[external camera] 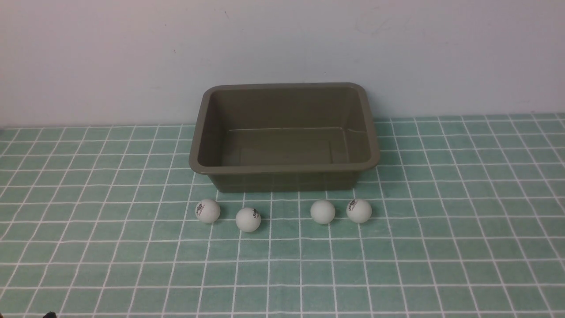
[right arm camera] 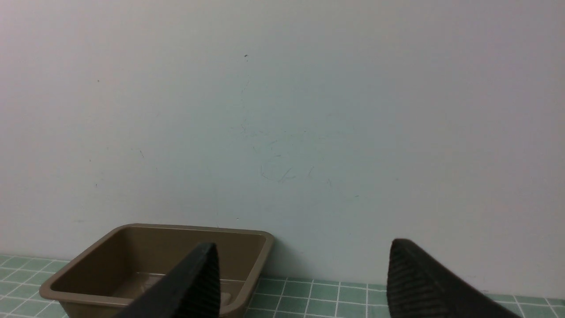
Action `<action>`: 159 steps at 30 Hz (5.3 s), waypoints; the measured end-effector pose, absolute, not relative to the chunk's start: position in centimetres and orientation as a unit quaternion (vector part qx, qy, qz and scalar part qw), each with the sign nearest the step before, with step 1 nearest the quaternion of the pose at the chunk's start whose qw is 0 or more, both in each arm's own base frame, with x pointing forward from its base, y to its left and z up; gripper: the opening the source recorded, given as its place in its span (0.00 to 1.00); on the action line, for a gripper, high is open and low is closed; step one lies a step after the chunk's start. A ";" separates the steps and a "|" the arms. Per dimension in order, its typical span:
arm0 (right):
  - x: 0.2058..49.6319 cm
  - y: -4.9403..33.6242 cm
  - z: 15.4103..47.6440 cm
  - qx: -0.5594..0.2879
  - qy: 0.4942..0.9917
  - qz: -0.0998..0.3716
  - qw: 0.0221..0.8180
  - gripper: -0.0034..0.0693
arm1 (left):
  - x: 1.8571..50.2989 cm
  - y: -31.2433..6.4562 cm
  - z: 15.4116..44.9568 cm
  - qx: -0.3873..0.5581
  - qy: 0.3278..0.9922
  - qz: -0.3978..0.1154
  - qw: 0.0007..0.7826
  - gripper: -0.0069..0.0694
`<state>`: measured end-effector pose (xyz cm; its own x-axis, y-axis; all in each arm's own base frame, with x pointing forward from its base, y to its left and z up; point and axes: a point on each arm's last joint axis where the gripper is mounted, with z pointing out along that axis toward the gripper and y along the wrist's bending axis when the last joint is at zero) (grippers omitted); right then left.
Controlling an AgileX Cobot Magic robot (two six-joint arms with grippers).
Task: Put the table tennis balls in the box on the green coffee tablecloth.
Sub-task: 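Reach for and grasp a ping pong ball on the table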
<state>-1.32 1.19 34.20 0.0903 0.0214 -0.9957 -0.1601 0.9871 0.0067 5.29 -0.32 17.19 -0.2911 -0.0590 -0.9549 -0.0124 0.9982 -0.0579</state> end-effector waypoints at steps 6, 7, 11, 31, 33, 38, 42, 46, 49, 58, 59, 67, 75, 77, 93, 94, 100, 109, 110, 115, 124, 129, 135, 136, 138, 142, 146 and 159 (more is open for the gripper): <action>-1.3 1.2 34.1 -0.053 0.675 0.062 0.733 0.68 | 5.5 -0.7 18.2 -0.098 0.762 -0.110 0.630 0.68; -1.3 1.2 34.0 -0.053 0.678 0.062 0.731 0.68 | 5.6 -0.7 18.4 -0.117 0.752 -0.133 0.635 0.68; -1.3 1.3 33.8 -0.056 0.687 0.063 0.722 0.68 | 5.6 -0.8 18.9 -0.174 0.720 -0.197 0.642 0.68; -1.3 1.3 33.6 -0.058 0.697 0.065 0.712 0.68 | 5.6 -0.9 19.3 -0.224 0.693 -0.258 0.635 0.68; -1.3 1.3 33.5 -0.059 0.698 0.066 0.711 0.68 | 5.6 -1.0 19.3 -0.230 0.690 -0.266 0.633 0.68; -1.3 1.5 33.5 -0.058 0.698 0.077 0.710 0.68 | 5.6 -1.0 19.7 -0.198 0.695 -0.244 0.646 0.68; -1.3 1.5 33.5 -0.058 0.698 0.078 0.710 0.68 | 5.2 -1.3 22.2 -0.143 0.687 -0.219 0.678 0.68; -1.3 1.5 33.5 -0.058 0.698 0.079 0.709 0.68 | 4.3 -1.8 25.5 -0.080 0.671 -0.204 0.708 0.68; -1.3 1.5 33.5 -0.058 0.699 0.079 0.708 0.68 | 3.4 -2.4 27.4 -0.039 0.667 -0.205 0.716 0.68; -1.4 1.6 33.4 -0.059 0.705 0.085 0.702 0.68 | 4.8 -3.0 29.3 0.034 0.744 -0.168 0.646 0.68; -1.4 1.6 33.3 -0.059 0.706 0.085 0.701 0.68 | 5.0 -2.9 29.5 0.041 0.752 -0.159 0.638 0.68; -1.4 1.9 33.3 -0.073 0.707 0.095 0.697 0.68 | 5.9 -2.7 32.0 0.107 0.777 -0.093 0.614 0.68; -0.6 2.9 33.5 -0.127 0.709 0.118 0.683 0.68 | 5.7 -2.9 32.0 0.146 0.779 -0.077 0.605 0.74; -0.2 3.1 33.6 -0.135 0.713 0.121 0.678 0.68 | 5.6 -3.0 31.9 0.151 0.782 -0.080 0.599 0.77; 6.4 4.9 32.9 -0.216 0.786 0.190 0.547 0.68 | 5.9 -3.6 31.0 0.164 0.813 -0.125 0.544 0.79; 7.2 5.0 32.8 -0.225 0.793 0.193 0.533 0.68 | 6.0 -3.6 30.9 0.164 0.815 -0.127 0.540 0.79; 11.9 5.3 34.6 -0.254 0.815 0.197 0.482 0.68 | 6.9 -3.6 30.6 0.161 0.829 -0.133 0.519 0.79; 18.3 5.5 34.0 -0.289 0.835 0.191 0.429 0.68 | 7.2 -3.5 30.8 0.153 0.824 -0.131 0.530 0.79; 18.9 5.5 33.7 -0.293 0.836 0.192 0.422 0.68 | 7.2 -3.5 30.8 0.152 0.824 -0.132 0.530 0.79; 21.5 5.6 31.8 -0.299 0.846 0.197 0.396 0.68 | 7.3 -3.4 30.9 0.149 0.822 -0.131 0.534 0.79; 24.9 5.8 28.9 -0.282 0.853 0.218 0.381 0.68 | 7.3 -3.5 31.1 0.143 0.817 -0.140 0.541 0.79; 26.3 5.8 27.6 -0.267 0.860 0.219 0.376 0.68 | 7.3 -3.5 31.1 0.143 0.817 -0.140 0.541 0.79; 27.4 6.6 25.6 -0.266 0.869 0.228 0.348 0.70 | 7.3 -3.5 31.1 0.143 0.817 -0.140 0.541 0.79; 27.5 7.3 25.1 -0.272 0.870 0.229 0.342 0.70 | 7.3 -3.5 31.1 0.143 0.817 -0.140 0.541 0.79; 27.8 8.4 24.5 -0.283 0.869 0.225 0.337 0.71 | 7.3 -3.5 31.1 0.143 0.817 -0.140 0.541 0.79; 28.4 10.6 23.0 -0.296 0.870 0.204 0.338 0.71 | 7.3 -3.5 31.1 0.143 0.817 -0.140 0.541 0.79; 29.4 11.8 21.4 -0.293 0.876 0.186 0.336 0.71 | 7.3 -3.5 31.1 0.144 0.817 -0.140 0.540 0.79; 35.0 13.7 17.8 -0.276 0.891 0.195 0.302 0.71 | 7.3 -3.6 31.0 0.146 0.818 -0.141 0.538 0.79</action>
